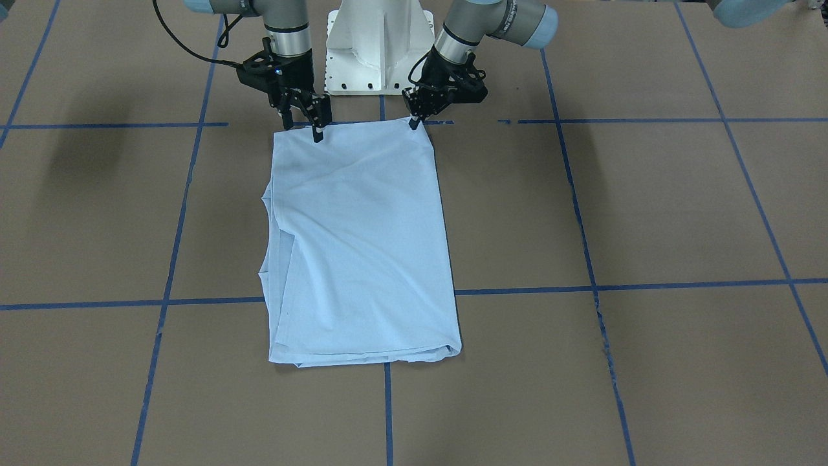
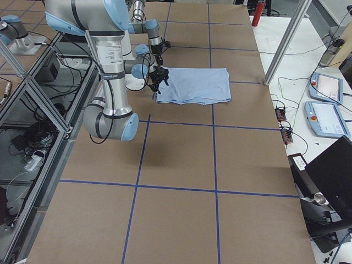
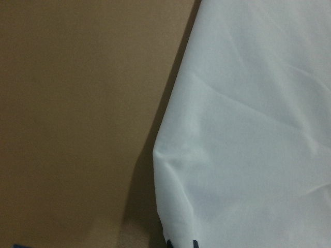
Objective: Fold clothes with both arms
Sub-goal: 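Move the right gripper to the shirt's other near corner, then grasp the two near corners of the shirt with both grippers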
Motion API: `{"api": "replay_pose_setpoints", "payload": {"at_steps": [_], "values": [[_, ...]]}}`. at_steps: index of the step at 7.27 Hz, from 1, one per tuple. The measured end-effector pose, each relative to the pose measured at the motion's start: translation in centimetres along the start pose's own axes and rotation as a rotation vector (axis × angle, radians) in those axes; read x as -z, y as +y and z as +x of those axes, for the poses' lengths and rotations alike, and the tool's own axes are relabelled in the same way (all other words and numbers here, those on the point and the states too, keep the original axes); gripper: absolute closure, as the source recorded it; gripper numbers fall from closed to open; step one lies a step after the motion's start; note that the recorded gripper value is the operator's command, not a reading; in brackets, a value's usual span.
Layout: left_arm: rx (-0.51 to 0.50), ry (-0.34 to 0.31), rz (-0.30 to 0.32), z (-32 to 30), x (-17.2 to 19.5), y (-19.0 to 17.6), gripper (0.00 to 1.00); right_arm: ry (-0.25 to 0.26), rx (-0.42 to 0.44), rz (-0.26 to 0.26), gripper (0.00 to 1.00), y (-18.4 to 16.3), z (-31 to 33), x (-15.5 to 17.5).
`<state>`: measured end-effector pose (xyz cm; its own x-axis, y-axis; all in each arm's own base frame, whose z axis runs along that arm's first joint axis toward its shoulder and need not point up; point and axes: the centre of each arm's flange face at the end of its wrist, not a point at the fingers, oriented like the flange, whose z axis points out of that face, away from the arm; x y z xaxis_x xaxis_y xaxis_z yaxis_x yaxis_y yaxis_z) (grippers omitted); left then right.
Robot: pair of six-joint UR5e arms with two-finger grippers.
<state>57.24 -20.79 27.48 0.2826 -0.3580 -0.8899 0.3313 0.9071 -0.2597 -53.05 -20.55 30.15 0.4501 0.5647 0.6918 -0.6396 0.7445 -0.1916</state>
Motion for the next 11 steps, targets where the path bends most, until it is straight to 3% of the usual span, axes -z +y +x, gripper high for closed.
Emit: {"api": "replay_pose_setpoints", "payload": {"at_steps": [7,9,10,11], "values": [[0.001,0.005,0.000,0.1,0.1,-0.1,1.00,0.050,0.026,0.032,0.13,2.1,0.9,-2.4],[0.001,0.006,-0.001,0.1,0.1,-0.1,1.00,0.043,0.019,0.040,0.30,2.1,0.6,-2.4],[0.000,0.007,-0.001,0.2,0.2,-0.1,1.00,0.036,0.008,0.046,0.49,2.2,0.3,-2.4],[0.000,0.007,-0.001,0.2,0.2,-0.1,1.00,0.030,-0.005,0.052,0.59,2.3,0.1,-2.4]]}}
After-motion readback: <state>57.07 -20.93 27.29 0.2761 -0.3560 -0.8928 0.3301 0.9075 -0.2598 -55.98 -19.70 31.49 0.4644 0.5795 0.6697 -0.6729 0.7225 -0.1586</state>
